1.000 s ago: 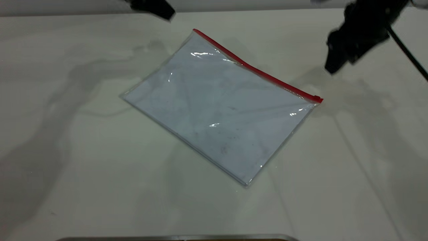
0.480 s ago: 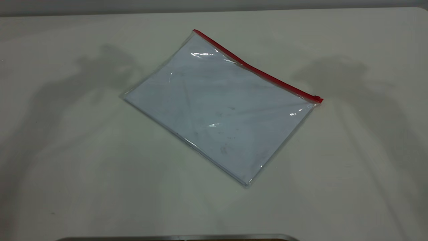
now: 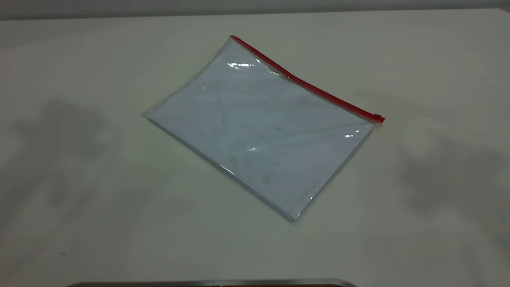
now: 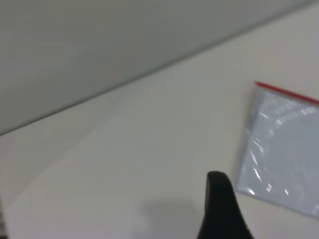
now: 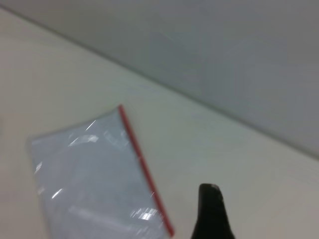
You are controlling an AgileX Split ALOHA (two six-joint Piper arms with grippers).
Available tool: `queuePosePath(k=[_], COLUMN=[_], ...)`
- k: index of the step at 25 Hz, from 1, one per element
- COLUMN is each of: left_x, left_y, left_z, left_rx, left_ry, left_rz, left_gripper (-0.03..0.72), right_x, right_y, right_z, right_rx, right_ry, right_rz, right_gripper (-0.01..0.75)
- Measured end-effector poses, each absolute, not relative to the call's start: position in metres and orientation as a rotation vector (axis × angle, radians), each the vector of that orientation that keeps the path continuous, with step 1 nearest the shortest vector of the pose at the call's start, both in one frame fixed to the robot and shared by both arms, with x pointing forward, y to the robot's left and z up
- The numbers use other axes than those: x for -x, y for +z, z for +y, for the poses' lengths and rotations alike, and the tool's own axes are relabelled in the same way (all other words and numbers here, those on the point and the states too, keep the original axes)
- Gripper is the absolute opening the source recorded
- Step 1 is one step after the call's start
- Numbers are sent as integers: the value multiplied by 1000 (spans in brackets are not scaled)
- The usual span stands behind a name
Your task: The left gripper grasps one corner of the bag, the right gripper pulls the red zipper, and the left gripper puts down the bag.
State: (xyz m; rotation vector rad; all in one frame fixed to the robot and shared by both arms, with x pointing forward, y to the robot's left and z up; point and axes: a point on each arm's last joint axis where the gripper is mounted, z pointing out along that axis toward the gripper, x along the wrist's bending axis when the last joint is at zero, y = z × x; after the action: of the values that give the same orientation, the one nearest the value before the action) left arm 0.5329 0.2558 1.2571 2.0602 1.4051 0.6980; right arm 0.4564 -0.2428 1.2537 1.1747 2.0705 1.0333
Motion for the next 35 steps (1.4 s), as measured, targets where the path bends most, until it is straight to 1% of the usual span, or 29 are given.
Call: queuePosePath(k=[5,8,10,15,22,25,30,35], left_x=[-491,-456,-434,-368,-292,-272,-251,-245], left_y=[1278,1275,1261,1216,1140,1114,1086,1065], left_z=[266,271,274,284,295,297,294,292], left_rx=[-1908,-1897,-1918,-1962,-1985,-1977,-1945,-1975], left_ry=[751,747,724,686,674,671,613,581], left_rz=[1499,1507,1527,1565,1587,1579,1537,1501], left_gripper=[546,546,546,546,546,546,546,546], right_x=[-402,-378,-359,-310,-246,-229,-214,-217], right_y=[1268,1271,1262,1216,1142,1114,1074,1050], right_z=[-245,-247,-249,-257,-267,-272,-279,-281], right_rx=[-1157,-1156,-1172,-1203,-1190,-1174,-1151,-1160], right_ry=[1084,1142,1155,1143,1151,1135,1099,1064], right_rz=[2138,2106,2103,2125,2107,2082,2035,2016], right_gripper=[566,566,566,566,566,566,566,566])
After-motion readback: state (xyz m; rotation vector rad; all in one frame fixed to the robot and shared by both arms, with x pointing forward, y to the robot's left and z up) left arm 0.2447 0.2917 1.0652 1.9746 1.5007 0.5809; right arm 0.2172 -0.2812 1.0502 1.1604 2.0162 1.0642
